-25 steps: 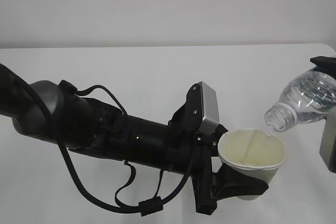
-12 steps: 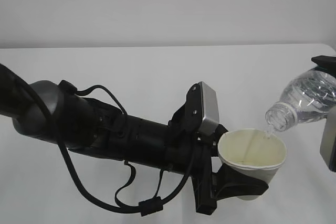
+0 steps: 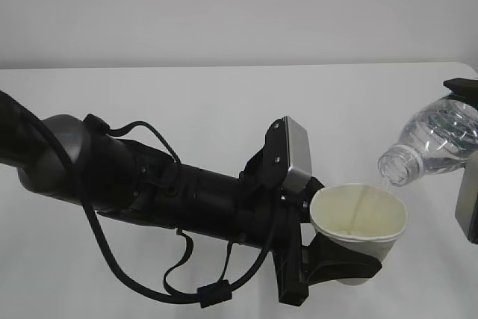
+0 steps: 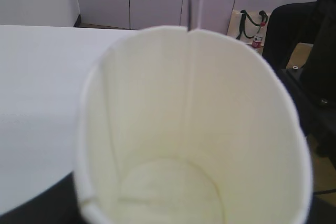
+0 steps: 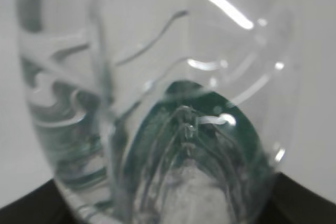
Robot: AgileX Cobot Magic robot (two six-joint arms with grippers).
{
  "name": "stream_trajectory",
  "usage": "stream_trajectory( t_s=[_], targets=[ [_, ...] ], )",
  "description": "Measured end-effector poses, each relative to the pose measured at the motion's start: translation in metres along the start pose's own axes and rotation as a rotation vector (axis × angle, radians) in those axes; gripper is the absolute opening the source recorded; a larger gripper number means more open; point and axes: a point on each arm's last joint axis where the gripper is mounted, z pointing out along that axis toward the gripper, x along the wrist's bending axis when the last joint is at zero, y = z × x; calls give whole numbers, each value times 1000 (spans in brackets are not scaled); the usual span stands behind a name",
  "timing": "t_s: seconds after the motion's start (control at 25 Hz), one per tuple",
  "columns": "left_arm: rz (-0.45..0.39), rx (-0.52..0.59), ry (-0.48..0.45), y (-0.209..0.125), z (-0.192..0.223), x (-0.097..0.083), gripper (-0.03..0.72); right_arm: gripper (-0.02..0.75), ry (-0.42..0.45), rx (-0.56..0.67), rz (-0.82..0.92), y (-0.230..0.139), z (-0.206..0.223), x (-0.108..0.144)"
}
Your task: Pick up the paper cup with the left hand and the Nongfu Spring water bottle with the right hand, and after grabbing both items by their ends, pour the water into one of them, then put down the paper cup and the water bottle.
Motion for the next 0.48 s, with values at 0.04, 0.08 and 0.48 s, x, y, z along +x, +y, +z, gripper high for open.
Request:
stream_trajectory(
  t_s=[0.04, 0.08, 0.48],
  targets=[
    [0, 0, 0, 0, 0, 0, 433, 467, -2, -1, 0, 0, 0, 0],
    [0, 0, 0, 0, 0, 0, 433, 467, -2, -1, 0, 0, 0, 0],
    [0, 0, 0, 0, 0, 0, 433, 467, -8, -1, -3, 0, 0, -1]
  ],
)
